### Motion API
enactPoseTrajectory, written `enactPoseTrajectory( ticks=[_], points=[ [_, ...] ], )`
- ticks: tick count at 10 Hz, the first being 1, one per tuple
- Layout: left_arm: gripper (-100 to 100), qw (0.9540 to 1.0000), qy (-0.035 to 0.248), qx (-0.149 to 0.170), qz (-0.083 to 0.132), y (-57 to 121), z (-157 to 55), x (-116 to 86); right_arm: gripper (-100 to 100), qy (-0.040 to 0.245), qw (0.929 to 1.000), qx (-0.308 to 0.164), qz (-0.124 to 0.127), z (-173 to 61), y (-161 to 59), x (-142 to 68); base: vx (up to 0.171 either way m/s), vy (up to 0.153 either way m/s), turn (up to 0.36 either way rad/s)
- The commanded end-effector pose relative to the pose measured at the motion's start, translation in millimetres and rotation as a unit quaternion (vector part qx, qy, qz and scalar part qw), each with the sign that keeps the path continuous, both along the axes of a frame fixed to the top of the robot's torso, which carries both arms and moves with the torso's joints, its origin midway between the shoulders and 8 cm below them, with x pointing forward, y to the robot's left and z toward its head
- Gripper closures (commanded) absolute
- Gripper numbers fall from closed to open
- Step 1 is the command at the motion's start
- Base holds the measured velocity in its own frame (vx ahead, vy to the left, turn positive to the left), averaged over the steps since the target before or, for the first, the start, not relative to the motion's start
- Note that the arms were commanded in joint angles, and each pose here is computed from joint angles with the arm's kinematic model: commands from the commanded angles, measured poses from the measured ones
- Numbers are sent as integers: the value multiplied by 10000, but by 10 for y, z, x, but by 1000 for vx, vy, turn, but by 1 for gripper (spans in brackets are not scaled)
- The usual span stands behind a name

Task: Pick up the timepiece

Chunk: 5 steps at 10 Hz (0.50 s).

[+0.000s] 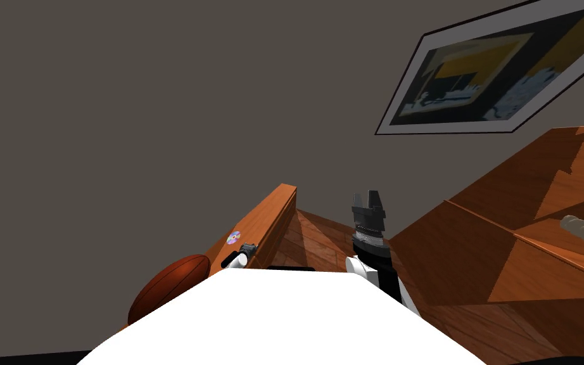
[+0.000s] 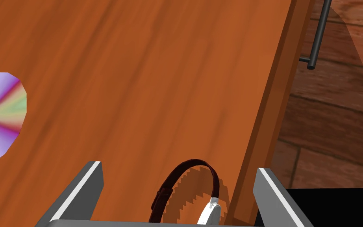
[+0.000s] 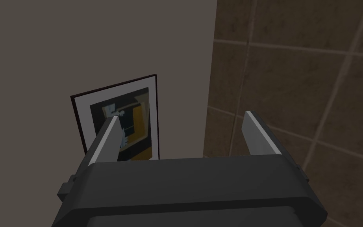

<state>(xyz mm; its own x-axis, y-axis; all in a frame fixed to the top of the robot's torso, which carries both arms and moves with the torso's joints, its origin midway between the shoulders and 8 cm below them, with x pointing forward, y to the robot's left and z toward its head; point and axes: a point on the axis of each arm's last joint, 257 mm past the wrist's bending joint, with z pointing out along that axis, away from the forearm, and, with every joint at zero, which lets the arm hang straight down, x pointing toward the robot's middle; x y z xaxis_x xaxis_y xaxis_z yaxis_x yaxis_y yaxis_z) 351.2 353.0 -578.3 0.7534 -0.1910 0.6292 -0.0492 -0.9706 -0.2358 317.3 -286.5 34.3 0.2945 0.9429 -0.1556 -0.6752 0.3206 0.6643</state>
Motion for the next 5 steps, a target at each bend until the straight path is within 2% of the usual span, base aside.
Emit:
enactPoseTrajectory(
  ticks=[1,2,4,5],
  points=[
    [-100,9999,-27,-60,90,-2,-3,-22,0,0,10000,0,0,0,0,0,14,17,-33],
    [-100,10000,-21,54,-9,-12,-12,-71,0,0,10000,0,0,0,0,0,18,24,-76],
    [-100,9999,-50,-74,135,-12,-12,-71,0,0,10000,0,0,0,0,0,8,11,-19],
    [-100,10000,-56,1,67,-29,-19,-119,0,0,10000,0,0,0,0,0,9,7,-48]
  ],
)
